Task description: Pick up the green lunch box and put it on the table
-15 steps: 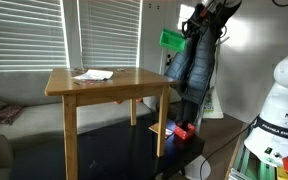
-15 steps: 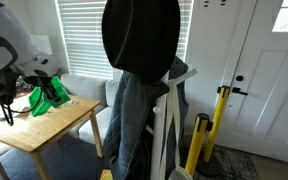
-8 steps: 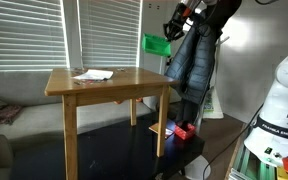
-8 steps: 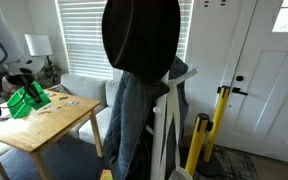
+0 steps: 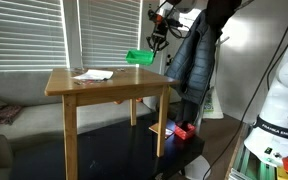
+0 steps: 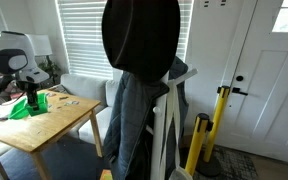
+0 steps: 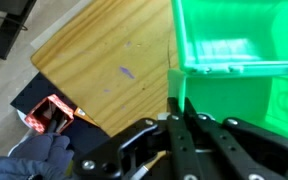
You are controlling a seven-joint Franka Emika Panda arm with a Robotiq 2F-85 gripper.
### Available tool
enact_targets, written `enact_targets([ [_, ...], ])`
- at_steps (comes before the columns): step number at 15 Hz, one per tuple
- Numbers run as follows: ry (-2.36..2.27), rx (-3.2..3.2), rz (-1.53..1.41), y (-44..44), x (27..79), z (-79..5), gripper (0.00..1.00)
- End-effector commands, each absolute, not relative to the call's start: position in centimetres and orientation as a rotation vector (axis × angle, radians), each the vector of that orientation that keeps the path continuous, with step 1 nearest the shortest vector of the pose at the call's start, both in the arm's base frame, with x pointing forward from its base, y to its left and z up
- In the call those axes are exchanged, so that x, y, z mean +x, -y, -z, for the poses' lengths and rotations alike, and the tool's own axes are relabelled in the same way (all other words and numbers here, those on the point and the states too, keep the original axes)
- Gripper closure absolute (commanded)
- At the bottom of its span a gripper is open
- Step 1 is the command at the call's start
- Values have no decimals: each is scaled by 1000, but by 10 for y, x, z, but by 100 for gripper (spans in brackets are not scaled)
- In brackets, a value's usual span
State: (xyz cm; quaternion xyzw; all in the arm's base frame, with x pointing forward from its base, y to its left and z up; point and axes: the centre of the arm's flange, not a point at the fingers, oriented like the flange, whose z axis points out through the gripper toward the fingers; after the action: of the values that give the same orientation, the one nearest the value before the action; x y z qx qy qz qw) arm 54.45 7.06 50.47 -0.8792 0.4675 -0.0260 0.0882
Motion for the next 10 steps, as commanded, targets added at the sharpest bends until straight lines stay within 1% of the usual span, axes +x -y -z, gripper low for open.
enact_targets([
  [1,-1444,-2573,66,-76,554,-502,94],
  [3,-1496,-2527,56,-83,567,-499,94],
  [6,-1512,-2513,54,-83,572,-499,94],
  [7,-1549,-2482,61,-81,578,-497,99],
  [10,-1694,-2357,-32,-88,596,-485,99],
])
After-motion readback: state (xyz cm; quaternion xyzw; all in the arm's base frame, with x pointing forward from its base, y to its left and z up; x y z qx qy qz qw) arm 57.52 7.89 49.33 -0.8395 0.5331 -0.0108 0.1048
